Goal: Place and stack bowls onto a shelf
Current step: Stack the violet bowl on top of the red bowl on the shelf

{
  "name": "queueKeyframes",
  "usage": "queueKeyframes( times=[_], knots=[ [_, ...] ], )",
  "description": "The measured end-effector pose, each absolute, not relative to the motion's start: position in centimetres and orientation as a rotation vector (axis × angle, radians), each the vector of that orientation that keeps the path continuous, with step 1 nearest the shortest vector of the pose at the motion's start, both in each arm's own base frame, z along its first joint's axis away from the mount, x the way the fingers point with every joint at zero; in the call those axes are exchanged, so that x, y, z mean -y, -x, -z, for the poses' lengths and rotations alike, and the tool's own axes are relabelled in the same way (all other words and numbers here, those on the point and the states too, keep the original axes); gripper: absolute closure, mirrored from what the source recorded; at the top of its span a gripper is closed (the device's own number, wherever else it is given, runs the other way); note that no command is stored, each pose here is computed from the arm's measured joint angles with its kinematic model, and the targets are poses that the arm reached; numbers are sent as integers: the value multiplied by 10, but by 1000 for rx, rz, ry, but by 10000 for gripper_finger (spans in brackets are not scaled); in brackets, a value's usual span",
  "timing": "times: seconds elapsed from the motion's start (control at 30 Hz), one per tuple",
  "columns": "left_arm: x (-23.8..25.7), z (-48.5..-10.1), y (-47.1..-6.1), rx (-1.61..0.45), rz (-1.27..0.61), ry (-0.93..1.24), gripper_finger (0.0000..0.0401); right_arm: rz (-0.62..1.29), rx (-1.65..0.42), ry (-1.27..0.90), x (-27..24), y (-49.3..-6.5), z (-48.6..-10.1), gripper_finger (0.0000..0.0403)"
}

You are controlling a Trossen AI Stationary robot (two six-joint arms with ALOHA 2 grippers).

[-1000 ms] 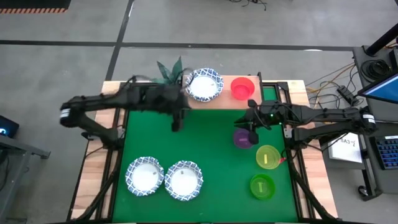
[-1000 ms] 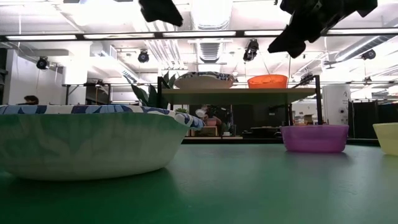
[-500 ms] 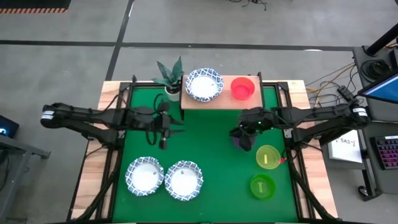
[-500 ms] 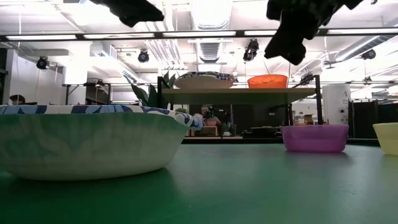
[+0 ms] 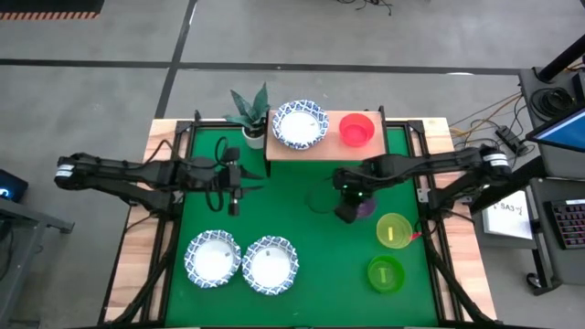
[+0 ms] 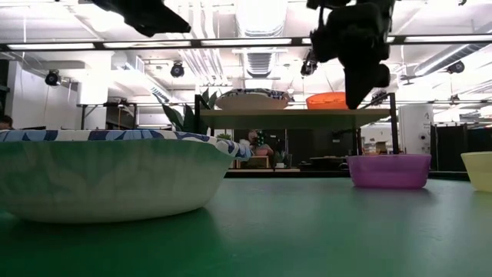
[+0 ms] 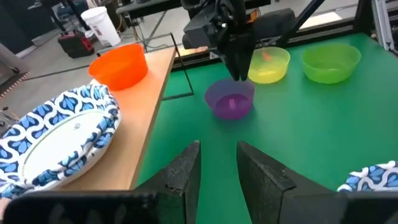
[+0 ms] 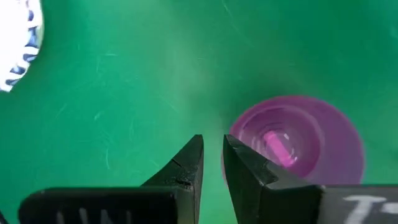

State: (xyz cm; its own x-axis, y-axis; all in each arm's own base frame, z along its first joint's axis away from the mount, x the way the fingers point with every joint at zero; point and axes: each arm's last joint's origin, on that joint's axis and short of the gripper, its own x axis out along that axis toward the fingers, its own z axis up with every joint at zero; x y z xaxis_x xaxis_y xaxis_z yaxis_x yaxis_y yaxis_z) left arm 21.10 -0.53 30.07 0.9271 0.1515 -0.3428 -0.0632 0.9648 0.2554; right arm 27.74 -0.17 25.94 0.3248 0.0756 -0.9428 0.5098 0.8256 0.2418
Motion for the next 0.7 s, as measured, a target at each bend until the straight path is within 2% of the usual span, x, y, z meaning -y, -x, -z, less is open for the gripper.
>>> queueKeyframes(
  times=[0.13,0.4,0.53,0.7],
  knots=[
    [5,-297,-211,-379,-111,-245,315,291,-1258,-624,-1,-288,-253,326],
    [5,-297,-211,-387,-110,-247,315,437,-1339,-675,1,-297,-226,260],
    [5,-295,-210,-400,-109,-248,315,532,-1408,-679,1,-298,-209,254],
    [5,-295,-210,-407,-109,-245,315,565,-1442,-649,1,-305,-193,265]
  ],
)
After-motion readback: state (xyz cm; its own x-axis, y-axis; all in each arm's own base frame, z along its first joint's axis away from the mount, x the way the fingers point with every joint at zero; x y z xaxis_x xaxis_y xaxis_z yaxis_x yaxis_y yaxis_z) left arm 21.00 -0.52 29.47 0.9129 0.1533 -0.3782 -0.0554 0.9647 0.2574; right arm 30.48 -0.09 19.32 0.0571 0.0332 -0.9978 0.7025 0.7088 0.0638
